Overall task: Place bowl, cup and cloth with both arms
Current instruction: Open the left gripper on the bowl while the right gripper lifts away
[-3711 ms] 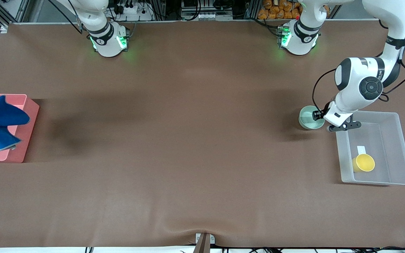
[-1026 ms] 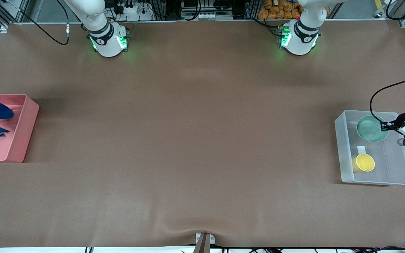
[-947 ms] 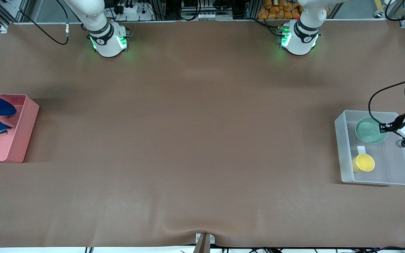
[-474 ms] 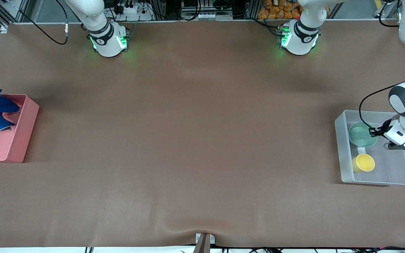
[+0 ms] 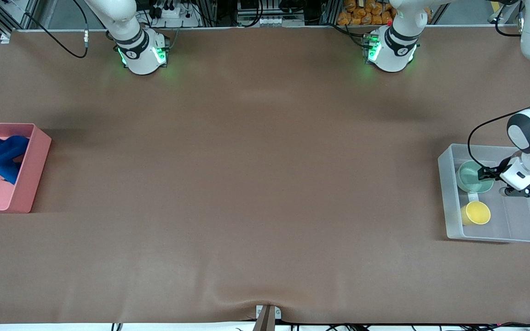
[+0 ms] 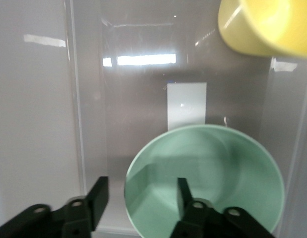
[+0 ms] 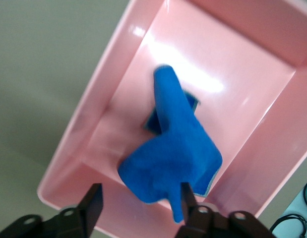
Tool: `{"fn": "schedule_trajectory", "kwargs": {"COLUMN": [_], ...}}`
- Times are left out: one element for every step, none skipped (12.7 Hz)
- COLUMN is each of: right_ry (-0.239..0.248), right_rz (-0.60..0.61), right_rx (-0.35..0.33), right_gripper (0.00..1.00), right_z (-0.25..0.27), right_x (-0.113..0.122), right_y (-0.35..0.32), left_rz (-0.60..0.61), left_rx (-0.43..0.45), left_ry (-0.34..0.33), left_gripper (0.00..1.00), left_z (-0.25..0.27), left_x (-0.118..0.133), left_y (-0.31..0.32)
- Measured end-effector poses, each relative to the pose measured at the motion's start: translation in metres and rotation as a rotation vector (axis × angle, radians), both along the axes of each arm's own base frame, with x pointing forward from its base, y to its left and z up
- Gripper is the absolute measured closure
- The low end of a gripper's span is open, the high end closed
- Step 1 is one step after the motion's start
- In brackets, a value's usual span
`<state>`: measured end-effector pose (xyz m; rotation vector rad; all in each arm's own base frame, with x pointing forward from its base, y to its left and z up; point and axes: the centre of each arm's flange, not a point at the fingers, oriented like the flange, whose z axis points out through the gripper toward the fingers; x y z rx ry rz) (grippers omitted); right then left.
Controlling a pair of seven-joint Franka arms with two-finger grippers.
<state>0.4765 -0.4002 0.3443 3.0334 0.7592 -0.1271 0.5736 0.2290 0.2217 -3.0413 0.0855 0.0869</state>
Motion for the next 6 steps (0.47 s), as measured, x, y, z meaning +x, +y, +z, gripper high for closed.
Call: {"fn": "schedule_trajectory", "kwargs": {"right_ry": [-0.004,-0.002,0.004,0.015,0.034,0.055], "right_rz": [-0.030,-0.058,-0.087,-0.122,-0.160,-0.202], "right_rx": [-0.005,-0.009,-0.013,-0.016,-0.016,-0.014], "right_gripper": [0.11,0.01,0.00,0.00,0.00,0.00], "right_z": [0.016,0.034,0.054,0.073,0.089,0.104], "right_x": [0.010,0.020,0.029,0.036,0.042,0.048], "right_y": [0.018,0.039,0.062,0.086,0.110,0.135], "left_rz": [-0.007,-0.011,-0.013,-0.014,-0.015,-0.016], "left_rx": [0.002,0.002,0.000,0.000,-0.002,-0.006], "left_ry": [-0.006,-0.006,-0.004,-0.005,-0.005,-0.002], "left_gripper": [0.22,0.22,0.16,0.06,0.00,0.00], "left_z": [0.006,0.015,0.026,0.038,0.052,0.067], "left_x": [0.006,0.013,0.019,0.026,0.032,0.036], "left_y": [-0.002,-0.004,-0.004,-0.004,-0.004,-0.006]}}
